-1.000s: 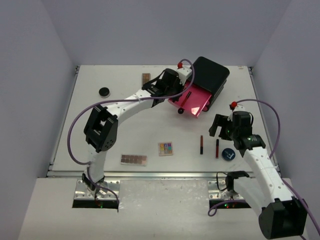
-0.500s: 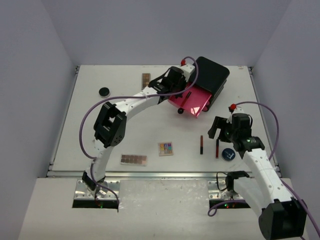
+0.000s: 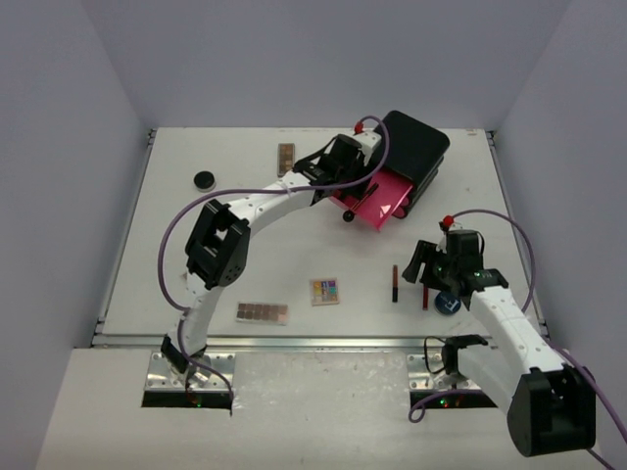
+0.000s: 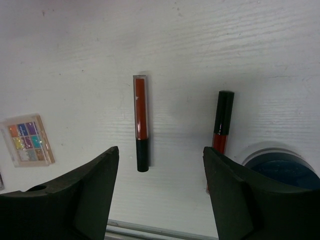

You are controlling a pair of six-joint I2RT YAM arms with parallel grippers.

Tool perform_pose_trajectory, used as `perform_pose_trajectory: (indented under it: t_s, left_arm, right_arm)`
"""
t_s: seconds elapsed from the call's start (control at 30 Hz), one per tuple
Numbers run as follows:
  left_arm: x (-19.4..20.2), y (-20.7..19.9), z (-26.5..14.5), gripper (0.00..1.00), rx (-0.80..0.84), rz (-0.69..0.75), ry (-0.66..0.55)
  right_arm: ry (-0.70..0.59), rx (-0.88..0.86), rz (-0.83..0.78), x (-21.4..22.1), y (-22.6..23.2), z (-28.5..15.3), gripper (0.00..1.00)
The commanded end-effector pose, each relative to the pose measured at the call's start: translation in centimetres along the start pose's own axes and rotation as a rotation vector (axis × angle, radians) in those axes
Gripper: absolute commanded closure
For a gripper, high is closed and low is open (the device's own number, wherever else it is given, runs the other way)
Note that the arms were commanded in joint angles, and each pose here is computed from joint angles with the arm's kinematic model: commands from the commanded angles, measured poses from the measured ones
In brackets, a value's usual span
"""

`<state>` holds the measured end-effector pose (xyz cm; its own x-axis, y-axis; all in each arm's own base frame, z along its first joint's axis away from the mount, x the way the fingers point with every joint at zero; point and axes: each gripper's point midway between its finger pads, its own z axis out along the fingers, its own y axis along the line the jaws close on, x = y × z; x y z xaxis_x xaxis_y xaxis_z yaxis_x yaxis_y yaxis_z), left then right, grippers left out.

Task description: Organize the makeup

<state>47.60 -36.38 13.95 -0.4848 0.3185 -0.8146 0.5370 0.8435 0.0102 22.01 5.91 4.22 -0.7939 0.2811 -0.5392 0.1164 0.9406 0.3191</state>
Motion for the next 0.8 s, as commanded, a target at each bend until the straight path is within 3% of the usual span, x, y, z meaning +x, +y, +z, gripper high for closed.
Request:
perform_pose_trajectory:
  t_s: [0.0, 0.33, 0.5, 0.7, 0.77]
  left_arm:
    - [-5.4, 0.0, -5.0, 0.41, -0.006, -0.011, -0.115]
    - [-9.7, 0.3, -11.0, 0.40, 0.001, -0.061, -0.201]
    - [-10.1, 1.9, -14.4, 0.35, -0.025, -0.060, -0.202]
    - [-7.2, 9.6, -18.0, 0.34, -0.101, -0.139, -0.194]
    - [-5.7, 12.5, -18.8, 0.34, -0.145, -0.172, -0.171]
  right_arm:
    - [-0.032, -0.055, -0.003, -1.2, 1.9, 0.4, 0.33]
    - [0.015, 0.074, -0.087, -0.6, 1.7, 2.0, 0.34]
    - [0.039, 0.023, -0.076, 0.0, 3.1, 3.3, 0.36]
    - [0.083, 0.153, -0.155, 0.8, 2.2, 4.3, 0.43]
    - [0.081, 0.231, -0.177, 1.1, 1.0, 4.2, 0.53]
